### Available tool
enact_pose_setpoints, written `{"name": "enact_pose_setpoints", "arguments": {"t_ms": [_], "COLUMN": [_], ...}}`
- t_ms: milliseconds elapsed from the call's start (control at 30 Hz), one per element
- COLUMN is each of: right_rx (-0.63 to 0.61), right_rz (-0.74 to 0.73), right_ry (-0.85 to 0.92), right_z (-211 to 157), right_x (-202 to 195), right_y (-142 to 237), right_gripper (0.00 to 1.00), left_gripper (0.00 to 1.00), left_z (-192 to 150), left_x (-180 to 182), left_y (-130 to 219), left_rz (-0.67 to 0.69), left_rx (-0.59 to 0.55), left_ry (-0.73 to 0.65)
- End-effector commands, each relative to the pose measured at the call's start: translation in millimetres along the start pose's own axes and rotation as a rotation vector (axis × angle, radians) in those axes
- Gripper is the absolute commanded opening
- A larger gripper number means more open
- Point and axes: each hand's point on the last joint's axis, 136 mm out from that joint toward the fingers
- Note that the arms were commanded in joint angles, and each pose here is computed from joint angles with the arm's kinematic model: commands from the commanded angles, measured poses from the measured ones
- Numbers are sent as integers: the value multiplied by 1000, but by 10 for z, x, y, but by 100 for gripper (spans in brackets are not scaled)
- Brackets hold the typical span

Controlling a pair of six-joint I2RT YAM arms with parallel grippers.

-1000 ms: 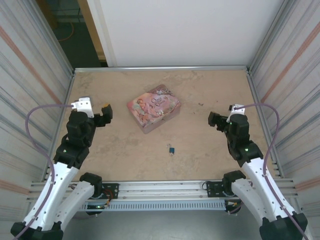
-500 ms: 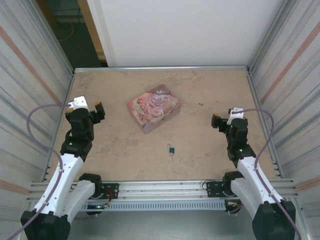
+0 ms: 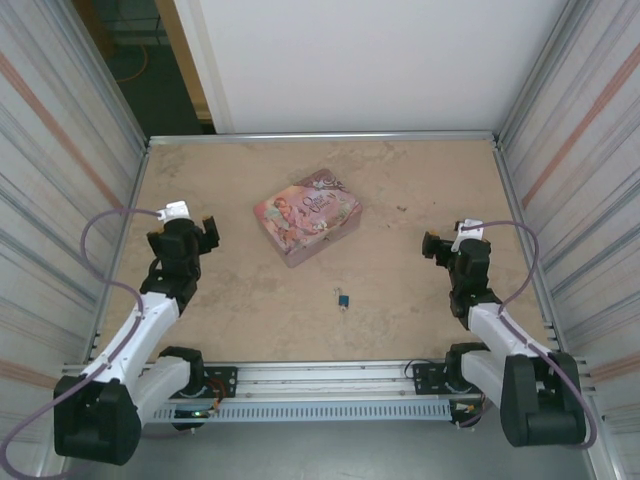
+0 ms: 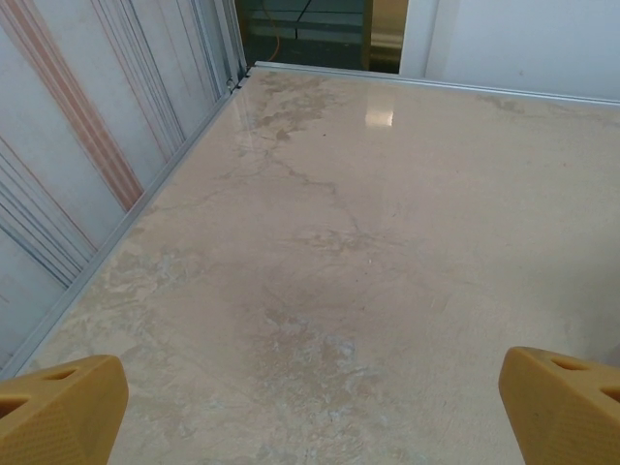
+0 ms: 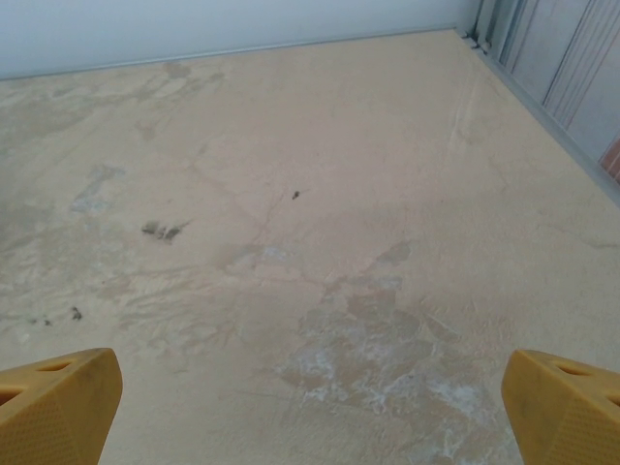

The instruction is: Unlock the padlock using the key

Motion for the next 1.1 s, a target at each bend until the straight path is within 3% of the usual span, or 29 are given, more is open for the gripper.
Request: {"name": "enact_pose_setpoints", "arguments": {"t_ms": [0, 400, 800, 1067], "right_rx": [-49, -115, -105, 31], "right_rz": [25, 119, 157, 127], "right_ry": [-26, 30, -44, -16], "right_z": [45, 155, -43, -80], "right_x": [24, 138, 47, 74], "right_y": [-69, -332, -564, -778], "right_gripper": [99, 99, 99, 99], "left_gripper": [99, 99, 99, 99], "left_z": [69, -251, -347, -404], "left_x": [16, -63, -146, -197], "left_y": [-71, -285, -356, -417], "left_rz": [20, 1, -34, -55], "left_rx": [-51, 17, 41, 42], "left_ry": [-6, -70, -117, -133]}}
Point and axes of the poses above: each hand's point on the last joint's axis, 136 mm out from that joint toward the fingers, its own y axis back along the fingers, its own x axis along the line the jaws close on, z = x × y, and after that the axes turned 8 degrees about y, right-handed
